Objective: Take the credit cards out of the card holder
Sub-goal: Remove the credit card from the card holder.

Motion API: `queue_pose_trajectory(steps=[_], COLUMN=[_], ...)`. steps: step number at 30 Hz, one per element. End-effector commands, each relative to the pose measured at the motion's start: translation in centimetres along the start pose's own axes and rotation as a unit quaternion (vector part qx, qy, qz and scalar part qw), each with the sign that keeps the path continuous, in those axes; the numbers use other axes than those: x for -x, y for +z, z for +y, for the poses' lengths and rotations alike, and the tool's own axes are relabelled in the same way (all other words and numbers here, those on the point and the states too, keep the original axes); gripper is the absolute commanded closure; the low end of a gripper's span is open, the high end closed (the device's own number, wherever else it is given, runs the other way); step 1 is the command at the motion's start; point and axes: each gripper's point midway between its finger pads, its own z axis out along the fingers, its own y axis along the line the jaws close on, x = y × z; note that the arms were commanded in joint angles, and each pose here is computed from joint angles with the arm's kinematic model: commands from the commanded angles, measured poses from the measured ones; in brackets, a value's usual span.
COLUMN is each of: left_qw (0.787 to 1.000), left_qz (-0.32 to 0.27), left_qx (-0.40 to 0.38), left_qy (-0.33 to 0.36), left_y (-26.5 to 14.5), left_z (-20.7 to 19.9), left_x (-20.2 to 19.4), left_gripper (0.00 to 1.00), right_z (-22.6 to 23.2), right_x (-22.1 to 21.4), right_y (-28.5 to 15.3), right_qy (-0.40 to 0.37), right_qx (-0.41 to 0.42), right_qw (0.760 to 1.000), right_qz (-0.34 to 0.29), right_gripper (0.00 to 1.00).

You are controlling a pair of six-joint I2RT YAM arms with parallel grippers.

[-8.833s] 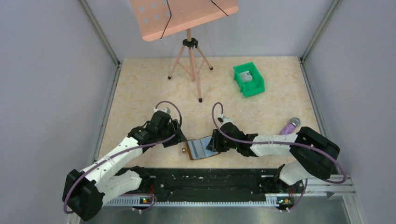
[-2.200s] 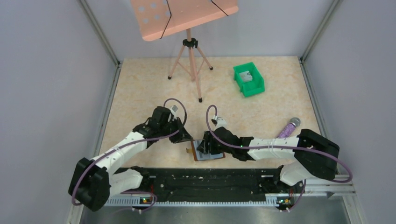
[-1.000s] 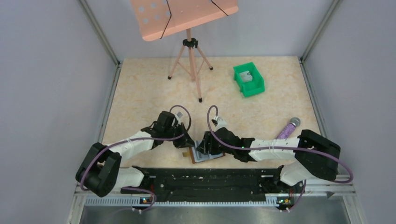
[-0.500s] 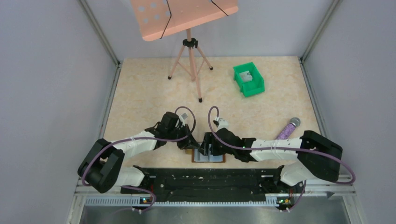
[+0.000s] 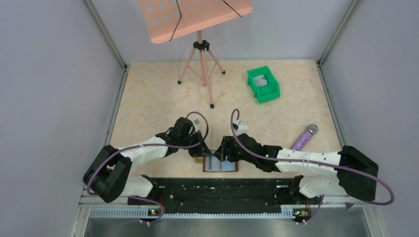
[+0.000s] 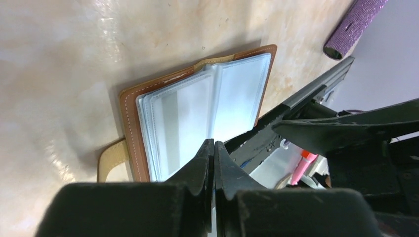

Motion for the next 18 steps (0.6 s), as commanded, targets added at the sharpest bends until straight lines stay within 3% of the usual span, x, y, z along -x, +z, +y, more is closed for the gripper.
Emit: queue_pose_trajectory(steps=[1, 10, 18], left_qw=[0.996, 0.994, 0.991], left_qz=[-0.074, -0.048, -0.051], left_qx=[0.049, 0.100, 0.122], left_qy=[0.026, 0.010, 0.001], left_y=[-2.3, -2.0, -2.4], left_z=[-0.4, 4.2, 6.7], left_x=[2.6, 0.6, 0.1], left_gripper=[0.97, 0.95, 0.96], right_z=[1.2, 0.6, -0.5], right_x=[0.8, -0.5, -2.5], right_y=[0.2, 2.4, 4.2], right_qy=[0.003, -0.030, -0.075], right_qx=[0.009, -0.087, -0.194], right_qw=[1.000, 0.996, 0.978], right_qz=[-0.002, 0.011, 0.030], right_gripper=[0.42, 0.29, 0.30])
